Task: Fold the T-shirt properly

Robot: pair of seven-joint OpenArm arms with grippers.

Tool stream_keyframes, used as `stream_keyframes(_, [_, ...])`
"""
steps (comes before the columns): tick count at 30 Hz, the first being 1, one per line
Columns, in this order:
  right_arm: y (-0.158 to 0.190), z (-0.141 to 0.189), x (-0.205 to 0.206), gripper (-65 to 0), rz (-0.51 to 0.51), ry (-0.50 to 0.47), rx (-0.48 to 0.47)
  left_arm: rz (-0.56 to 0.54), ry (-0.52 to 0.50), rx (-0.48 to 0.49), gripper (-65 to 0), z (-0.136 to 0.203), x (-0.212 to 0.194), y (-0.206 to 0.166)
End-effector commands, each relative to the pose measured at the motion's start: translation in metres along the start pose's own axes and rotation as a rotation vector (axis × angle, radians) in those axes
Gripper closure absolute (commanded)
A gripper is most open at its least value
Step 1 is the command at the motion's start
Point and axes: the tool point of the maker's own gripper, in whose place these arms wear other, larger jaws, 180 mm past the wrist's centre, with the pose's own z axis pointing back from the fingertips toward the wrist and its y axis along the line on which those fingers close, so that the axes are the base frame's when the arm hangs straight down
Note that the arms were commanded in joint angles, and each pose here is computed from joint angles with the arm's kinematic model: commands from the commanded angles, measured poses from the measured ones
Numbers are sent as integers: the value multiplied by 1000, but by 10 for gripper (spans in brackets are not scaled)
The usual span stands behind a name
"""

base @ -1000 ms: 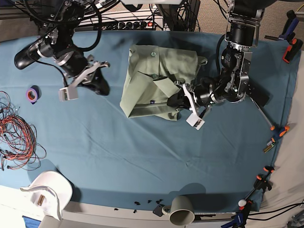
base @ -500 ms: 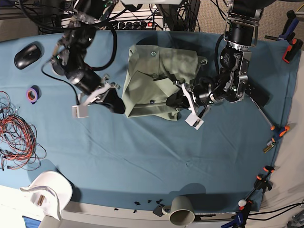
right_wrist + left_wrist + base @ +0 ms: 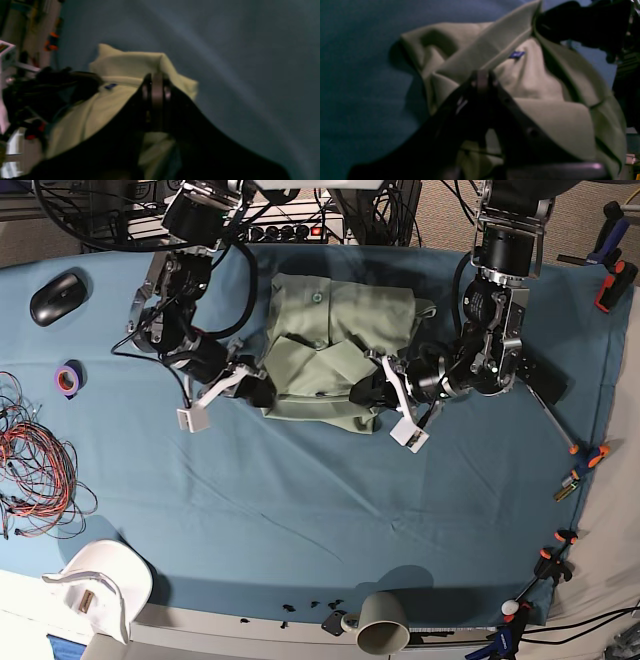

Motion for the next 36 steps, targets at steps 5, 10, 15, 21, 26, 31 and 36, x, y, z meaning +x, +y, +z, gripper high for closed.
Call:
stream_keyframes(5, [-24,14,19,0,55,-18,-85,-8,-48,-23,0,4,24,-2])
stream_keyframes(10, [-30,19,22,0,67,-17,-100,-5,-78,-68,0,5,40,-9])
stream_keyframes(15, [-29,19,24,0,68,-22,-100,-53,-85,-93,0,7,52,-13])
stream_keyframes(21, [-24,24,33,0,75,-46,-70,-41,-169,-18,0,33,85,16])
stream_keyframes(26, [-22,47,47,0,179,-30,-117,-9,-274,37,0,96,107,51])
stream_keyframes(31, [-31,75,34,0,249,-10,-200,15,-303,121,0,176,98,83])
stream_keyframes(36, [-47,101,-19,0,206,78,-260,76,-219,224,0,232,47,103])
